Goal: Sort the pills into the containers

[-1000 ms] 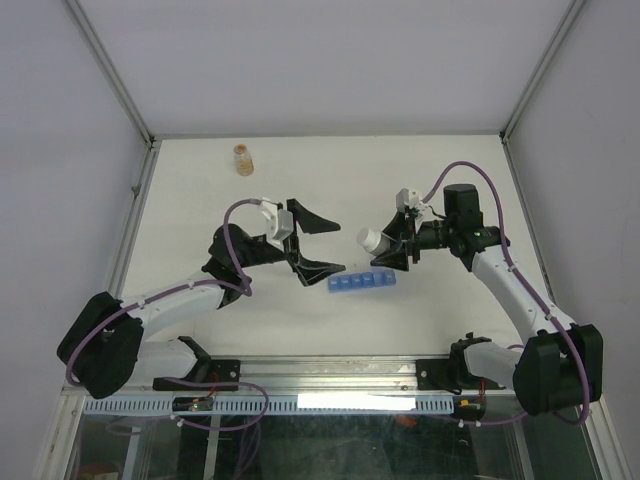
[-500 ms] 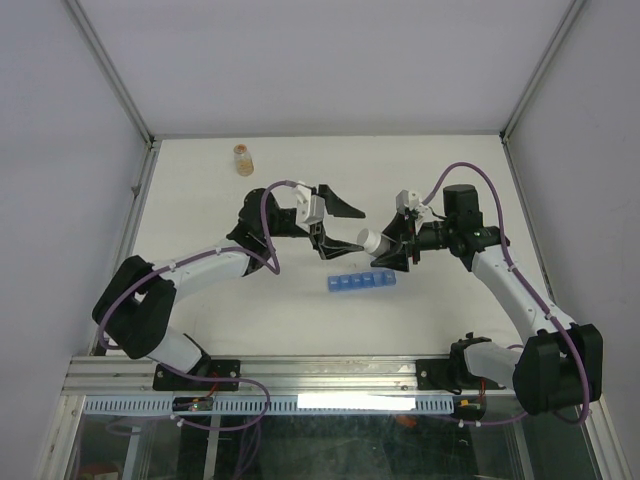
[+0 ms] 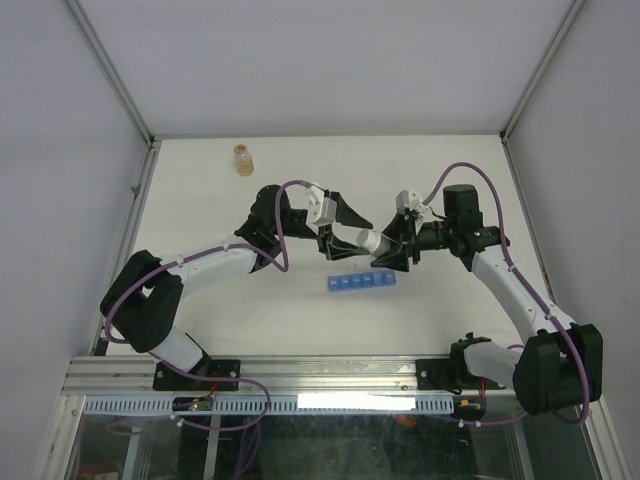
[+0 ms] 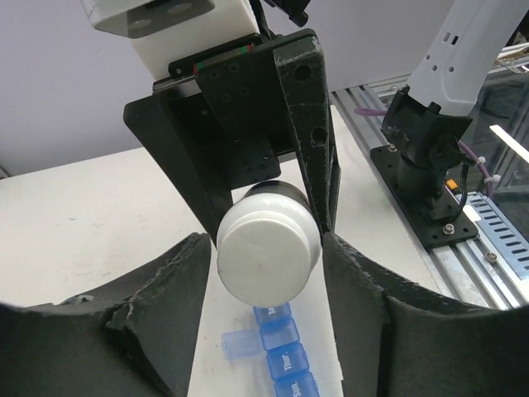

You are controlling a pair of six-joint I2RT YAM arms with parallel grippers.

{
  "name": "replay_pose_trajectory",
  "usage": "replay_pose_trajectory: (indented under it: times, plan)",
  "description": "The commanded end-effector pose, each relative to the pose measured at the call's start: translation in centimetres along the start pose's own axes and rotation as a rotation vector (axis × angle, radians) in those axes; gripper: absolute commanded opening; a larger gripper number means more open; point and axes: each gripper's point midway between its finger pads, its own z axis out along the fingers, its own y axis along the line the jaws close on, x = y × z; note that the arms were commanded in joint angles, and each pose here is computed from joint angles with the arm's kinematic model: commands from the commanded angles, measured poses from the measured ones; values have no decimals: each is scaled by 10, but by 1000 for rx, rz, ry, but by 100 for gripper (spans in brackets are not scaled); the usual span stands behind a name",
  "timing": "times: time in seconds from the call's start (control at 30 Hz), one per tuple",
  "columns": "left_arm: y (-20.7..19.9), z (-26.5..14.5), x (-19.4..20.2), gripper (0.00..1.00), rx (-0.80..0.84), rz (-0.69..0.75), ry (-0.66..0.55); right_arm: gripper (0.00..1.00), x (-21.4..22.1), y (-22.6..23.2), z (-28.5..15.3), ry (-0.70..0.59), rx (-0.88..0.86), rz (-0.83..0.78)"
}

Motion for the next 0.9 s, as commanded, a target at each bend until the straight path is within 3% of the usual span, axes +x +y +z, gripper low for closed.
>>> replay_pose_trajectory:
  times: [0.0, 0.13, 0.2, 0.33, 0.7, 0.87]
  plan:
    - [-1, 9, -18, 55, 52, 68, -27, 0, -24, 1, -1, -35, -20, -79]
    - [-4, 12, -19, 40, 66, 48, -25, 0, -25, 1, -1, -35, -22, -80]
    - [-6, 13, -20, 20, 69, 23, -26, 0, -25, 1, -1, -35, -20, -79]
    - [-13, 18, -24, 0, 29, -87, -37, 0, -26, 0, -2, -32, -13, -81]
    - [-7, 32, -12, 0, -423, -513, -97, 0, -27, -2, -3, -28, -5, -76]
    - [-7, 33, -9, 0, -474, -614, -108, 0, -28, -1, -3, -32, -11, -69]
